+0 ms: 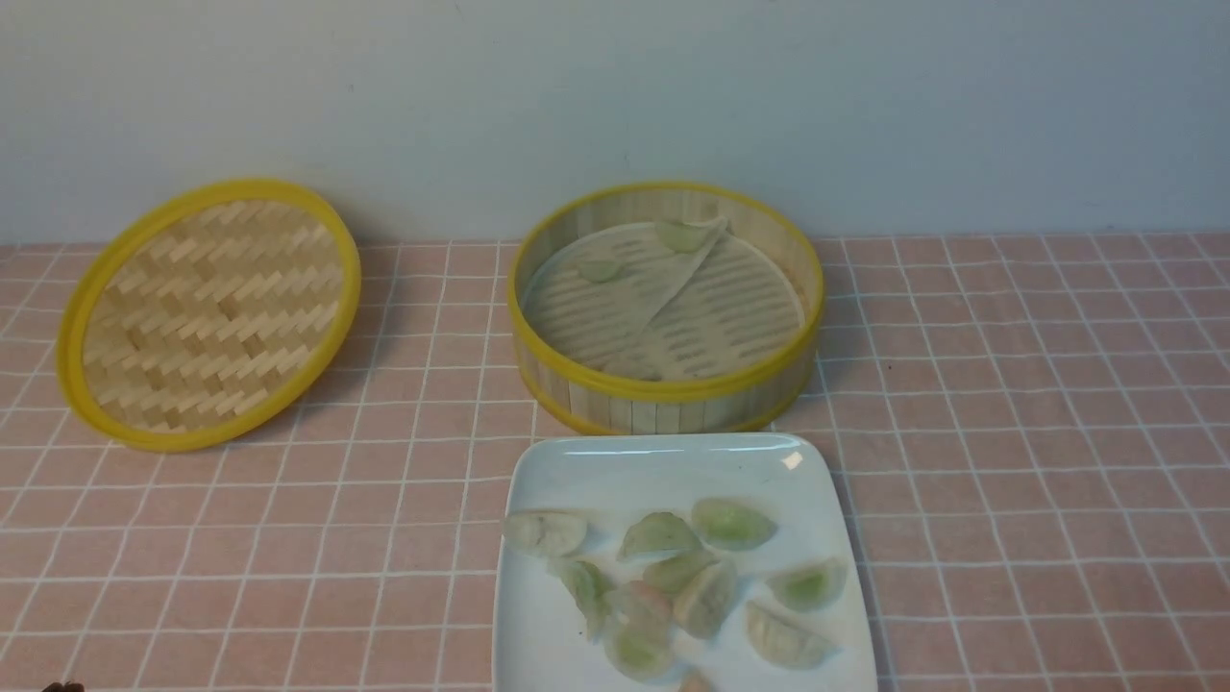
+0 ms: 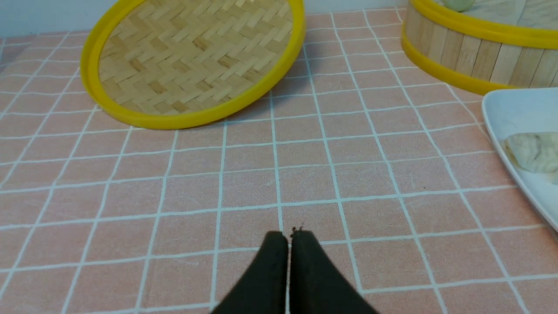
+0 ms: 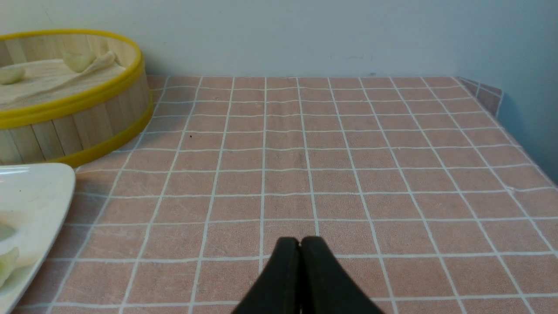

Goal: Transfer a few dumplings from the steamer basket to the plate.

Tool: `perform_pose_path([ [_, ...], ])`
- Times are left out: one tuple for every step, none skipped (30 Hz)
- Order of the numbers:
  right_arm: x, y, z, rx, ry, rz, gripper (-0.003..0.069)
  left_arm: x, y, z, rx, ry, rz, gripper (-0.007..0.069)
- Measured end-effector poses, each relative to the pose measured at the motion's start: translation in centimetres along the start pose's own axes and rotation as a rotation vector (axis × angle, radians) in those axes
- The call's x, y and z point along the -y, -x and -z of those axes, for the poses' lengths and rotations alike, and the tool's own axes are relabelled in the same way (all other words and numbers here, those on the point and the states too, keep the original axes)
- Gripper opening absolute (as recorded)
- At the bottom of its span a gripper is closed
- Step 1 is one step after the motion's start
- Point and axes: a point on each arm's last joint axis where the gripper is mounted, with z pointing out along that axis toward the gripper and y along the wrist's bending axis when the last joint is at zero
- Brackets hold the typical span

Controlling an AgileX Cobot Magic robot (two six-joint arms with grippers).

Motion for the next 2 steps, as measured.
perform_pose_path([
  [0.00, 0.00, 0.00, 0.000, 0.000, 0.000, -0.0014, 0.00, 0.00, 0.00, 0.000, 0.000, 0.000, -0.0006],
  [0.00, 0.00, 0.00, 0.000, 0.000, 0.000, -0.0014, 0.00, 0.00, 0.00, 0.000, 0.000, 0.000, -0.0006],
])
